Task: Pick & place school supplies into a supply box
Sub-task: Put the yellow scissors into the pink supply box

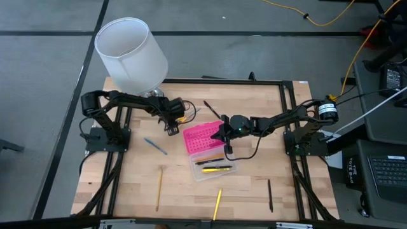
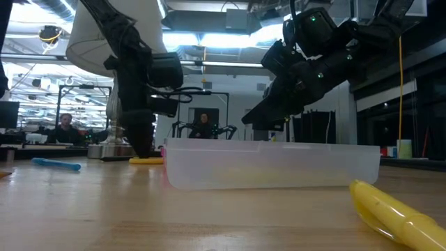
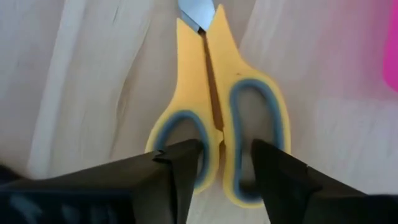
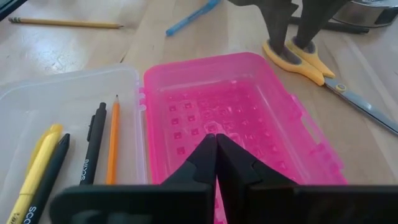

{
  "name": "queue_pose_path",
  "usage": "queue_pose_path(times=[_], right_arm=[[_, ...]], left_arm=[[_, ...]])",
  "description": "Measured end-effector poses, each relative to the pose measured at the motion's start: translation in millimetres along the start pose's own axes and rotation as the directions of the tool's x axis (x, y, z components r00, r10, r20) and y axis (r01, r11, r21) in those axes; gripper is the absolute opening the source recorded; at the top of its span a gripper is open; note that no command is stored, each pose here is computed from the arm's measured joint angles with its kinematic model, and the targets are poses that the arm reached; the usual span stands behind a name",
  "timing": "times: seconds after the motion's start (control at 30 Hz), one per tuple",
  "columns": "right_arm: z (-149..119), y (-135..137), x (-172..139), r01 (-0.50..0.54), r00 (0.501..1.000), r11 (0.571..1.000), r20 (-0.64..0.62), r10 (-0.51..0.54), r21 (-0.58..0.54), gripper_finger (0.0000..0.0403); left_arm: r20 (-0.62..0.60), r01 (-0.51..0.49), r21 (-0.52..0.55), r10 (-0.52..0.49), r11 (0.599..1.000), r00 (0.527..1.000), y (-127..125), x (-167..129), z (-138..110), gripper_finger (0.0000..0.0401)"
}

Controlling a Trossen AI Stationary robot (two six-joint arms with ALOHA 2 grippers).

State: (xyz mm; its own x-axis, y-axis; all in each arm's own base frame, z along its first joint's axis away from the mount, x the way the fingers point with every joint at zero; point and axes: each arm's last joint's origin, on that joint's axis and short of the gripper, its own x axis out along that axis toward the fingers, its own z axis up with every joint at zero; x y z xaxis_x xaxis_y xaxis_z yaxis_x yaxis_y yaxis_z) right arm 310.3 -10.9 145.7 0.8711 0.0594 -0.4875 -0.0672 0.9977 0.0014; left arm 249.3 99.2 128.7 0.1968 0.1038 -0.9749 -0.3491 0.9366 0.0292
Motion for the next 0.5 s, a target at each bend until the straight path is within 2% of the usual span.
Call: queue_pose_path(times=[0.27,0.5], right_arm=[[0.2,0.0,0.0,0.0,1.0,1.0,0.002,0.0,0.0,0.0012],[0.2,0.1,0.0,0.0,1.0,1.0,0.002,0.0,-0.001,0.0012]], left_arm=[[0.004,-0.001,0.024,0.001,1.0,1.0,0.3,0.8,0.1,0.0133],[0.001,0.01,0.009,-0.01,1.0,1.0,0.0,0.8,-0.2,0.0067]])
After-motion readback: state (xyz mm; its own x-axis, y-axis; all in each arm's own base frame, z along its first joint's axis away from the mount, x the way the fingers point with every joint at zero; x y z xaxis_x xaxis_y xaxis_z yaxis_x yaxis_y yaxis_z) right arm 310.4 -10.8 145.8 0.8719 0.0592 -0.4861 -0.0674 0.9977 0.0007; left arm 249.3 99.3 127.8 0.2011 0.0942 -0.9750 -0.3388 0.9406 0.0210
